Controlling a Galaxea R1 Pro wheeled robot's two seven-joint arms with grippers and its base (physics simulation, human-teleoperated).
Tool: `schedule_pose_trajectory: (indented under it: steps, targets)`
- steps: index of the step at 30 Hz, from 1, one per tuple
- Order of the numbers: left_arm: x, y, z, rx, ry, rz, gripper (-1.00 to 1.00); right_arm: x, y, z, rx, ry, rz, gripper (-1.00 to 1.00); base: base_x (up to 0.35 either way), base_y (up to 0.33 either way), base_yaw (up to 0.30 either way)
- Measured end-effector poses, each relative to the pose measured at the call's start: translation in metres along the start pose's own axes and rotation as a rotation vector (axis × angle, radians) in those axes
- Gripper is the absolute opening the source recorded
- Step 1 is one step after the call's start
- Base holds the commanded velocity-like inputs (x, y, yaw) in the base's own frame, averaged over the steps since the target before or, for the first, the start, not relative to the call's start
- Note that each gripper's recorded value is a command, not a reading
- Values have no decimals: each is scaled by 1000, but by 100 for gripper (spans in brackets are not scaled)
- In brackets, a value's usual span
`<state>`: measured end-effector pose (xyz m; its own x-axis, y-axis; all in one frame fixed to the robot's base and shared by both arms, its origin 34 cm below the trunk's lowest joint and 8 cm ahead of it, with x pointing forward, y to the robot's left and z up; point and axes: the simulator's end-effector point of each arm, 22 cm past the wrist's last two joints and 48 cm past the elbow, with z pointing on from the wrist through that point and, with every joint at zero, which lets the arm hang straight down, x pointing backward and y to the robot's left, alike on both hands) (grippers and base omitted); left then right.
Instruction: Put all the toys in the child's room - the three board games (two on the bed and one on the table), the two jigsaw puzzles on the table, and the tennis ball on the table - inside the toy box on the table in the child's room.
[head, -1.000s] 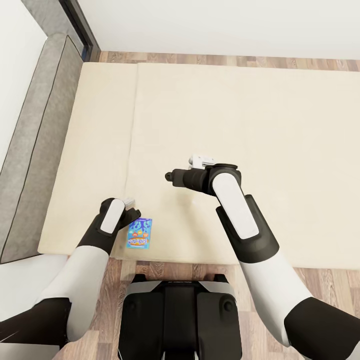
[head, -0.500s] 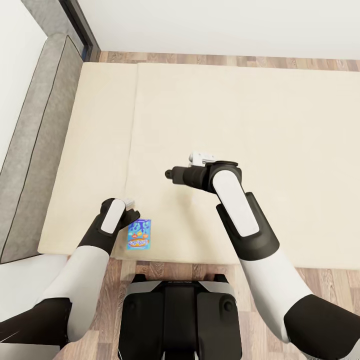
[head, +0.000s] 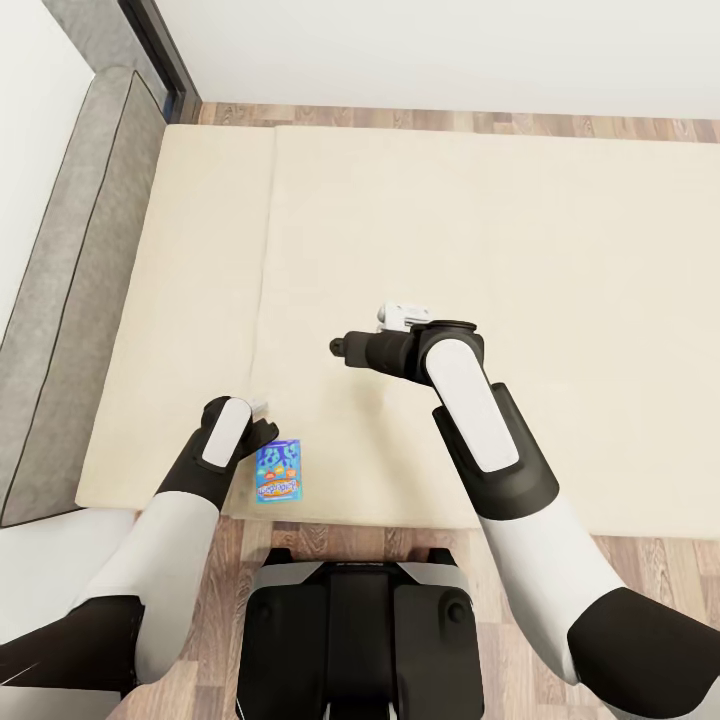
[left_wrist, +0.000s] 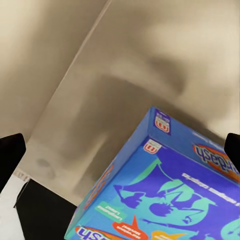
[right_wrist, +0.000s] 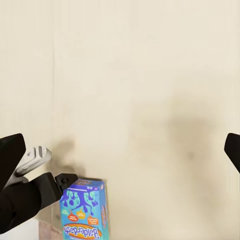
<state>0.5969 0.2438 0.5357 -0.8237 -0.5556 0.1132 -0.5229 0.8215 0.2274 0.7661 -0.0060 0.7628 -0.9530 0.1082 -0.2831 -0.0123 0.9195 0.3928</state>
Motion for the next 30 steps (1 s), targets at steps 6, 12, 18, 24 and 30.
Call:
schedule_pose_trajectory:
  steps: [6, 12, 18, 24, 30]
  targets:
    - [0, -1, 0, 1, 1, 0, 100, 0, 1, 0, -4, 2, 2, 100, 0, 0, 0]
    - [2, -1, 0, 4, 1, 1, 100, 1, 1, 0, -5, 3, 2, 100, 0, 0, 0]
    - [5, -1, 2, 5, 4, 3, 100, 1, 1, 0, -6, 3, 2, 100, 0, 0, 0]
    - [6, -2, 2, 6, 7, 10, 100, 1, 1, 0, -5, 3, 2, 100, 0, 0, 0]
    - [10, -3, 1, 6, 20, 27, 100, 0, -1, 0, -2, 3, 7, 100, 0, 0, 0]
